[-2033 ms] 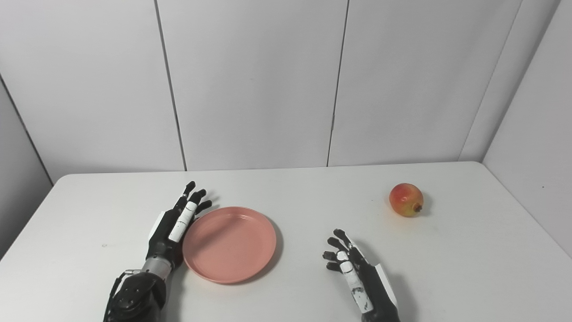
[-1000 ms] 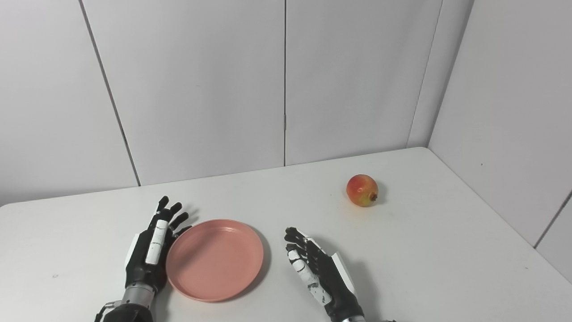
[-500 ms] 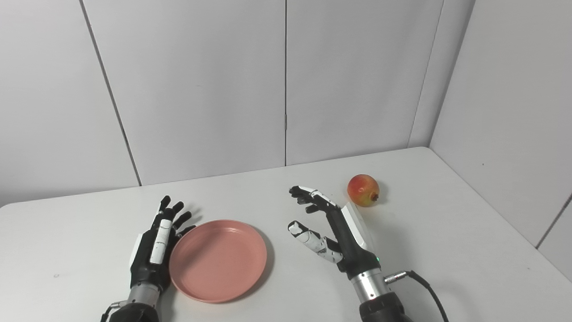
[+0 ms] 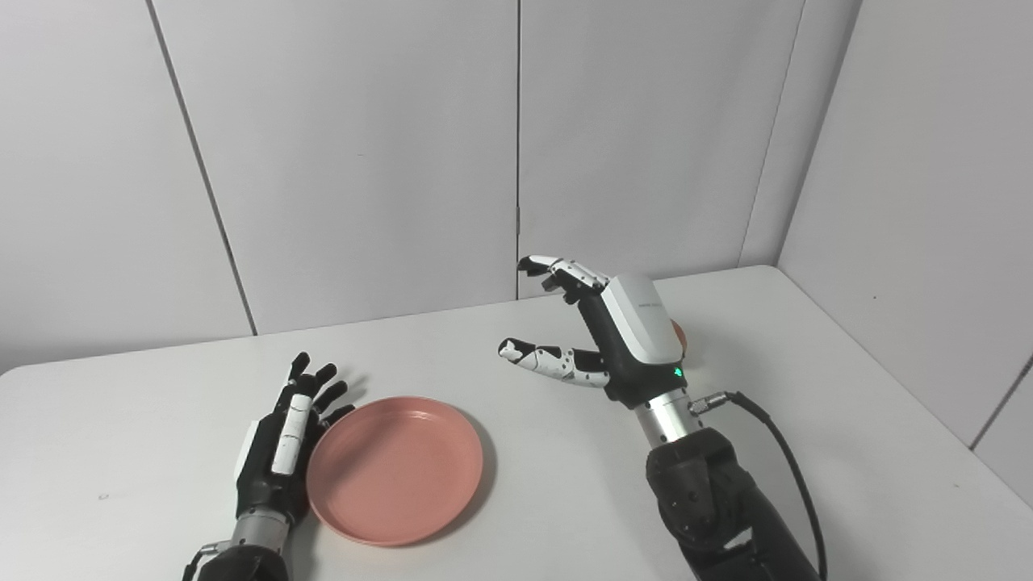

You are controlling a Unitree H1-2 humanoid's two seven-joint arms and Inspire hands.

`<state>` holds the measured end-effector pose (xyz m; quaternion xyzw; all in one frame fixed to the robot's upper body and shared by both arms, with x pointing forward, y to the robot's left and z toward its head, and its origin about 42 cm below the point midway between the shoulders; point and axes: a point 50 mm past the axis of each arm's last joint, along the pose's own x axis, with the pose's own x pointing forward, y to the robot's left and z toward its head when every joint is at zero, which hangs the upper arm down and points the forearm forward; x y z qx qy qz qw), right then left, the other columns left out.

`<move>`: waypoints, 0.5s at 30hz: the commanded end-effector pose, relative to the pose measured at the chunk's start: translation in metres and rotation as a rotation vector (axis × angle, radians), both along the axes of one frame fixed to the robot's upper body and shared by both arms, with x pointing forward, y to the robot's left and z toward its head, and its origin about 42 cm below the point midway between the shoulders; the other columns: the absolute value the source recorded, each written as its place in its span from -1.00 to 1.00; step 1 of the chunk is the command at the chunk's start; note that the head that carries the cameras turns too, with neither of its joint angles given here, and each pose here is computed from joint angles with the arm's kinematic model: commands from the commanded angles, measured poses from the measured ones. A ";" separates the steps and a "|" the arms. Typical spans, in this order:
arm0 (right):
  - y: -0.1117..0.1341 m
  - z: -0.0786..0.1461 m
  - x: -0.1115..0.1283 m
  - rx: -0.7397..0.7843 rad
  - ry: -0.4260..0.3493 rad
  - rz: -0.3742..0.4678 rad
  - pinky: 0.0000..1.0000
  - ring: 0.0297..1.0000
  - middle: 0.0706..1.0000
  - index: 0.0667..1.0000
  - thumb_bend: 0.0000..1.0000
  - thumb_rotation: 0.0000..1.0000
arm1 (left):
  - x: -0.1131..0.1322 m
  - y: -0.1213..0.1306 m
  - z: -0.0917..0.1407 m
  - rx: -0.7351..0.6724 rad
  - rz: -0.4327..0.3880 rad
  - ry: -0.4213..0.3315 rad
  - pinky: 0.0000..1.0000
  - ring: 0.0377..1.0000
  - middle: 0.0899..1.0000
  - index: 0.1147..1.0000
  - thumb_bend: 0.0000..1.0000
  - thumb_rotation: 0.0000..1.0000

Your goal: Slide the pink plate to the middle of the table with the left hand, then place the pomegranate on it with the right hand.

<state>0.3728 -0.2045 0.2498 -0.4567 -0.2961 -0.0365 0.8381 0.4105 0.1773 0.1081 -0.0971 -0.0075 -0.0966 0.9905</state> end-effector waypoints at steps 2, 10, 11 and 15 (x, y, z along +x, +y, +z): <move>-0.009 0.024 0.019 -0.064 -0.030 -0.041 0.21 0.38 0.45 0.46 0.63 0.87 | -0.006 -0.003 -0.016 -0.010 0.003 0.052 0.50 0.74 0.81 1.00 0.66 0.56; -0.029 0.028 0.046 -0.179 -0.042 -0.110 0.29 0.40 0.43 0.41 0.64 0.71 | -0.006 -0.005 -0.018 -0.004 -0.006 0.059 0.48 0.74 0.81 1.00 0.68 0.57; -0.031 0.027 0.049 -0.191 -0.041 -0.118 0.29 0.40 0.42 0.40 0.65 0.70 | -0.006 -0.005 -0.018 -0.002 -0.005 0.059 0.46 0.73 0.81 1.00 0.69 0.57; -0.042 0.024 0.063 -0.250 -0.002 -0.172 0.32 0.42 0.42 0.36 0.67 0.69 | -0.006 -0.005 -0.018 -0.006 -0.001 0.063 0.43 0.71 0.78 1.00 0.70 0.57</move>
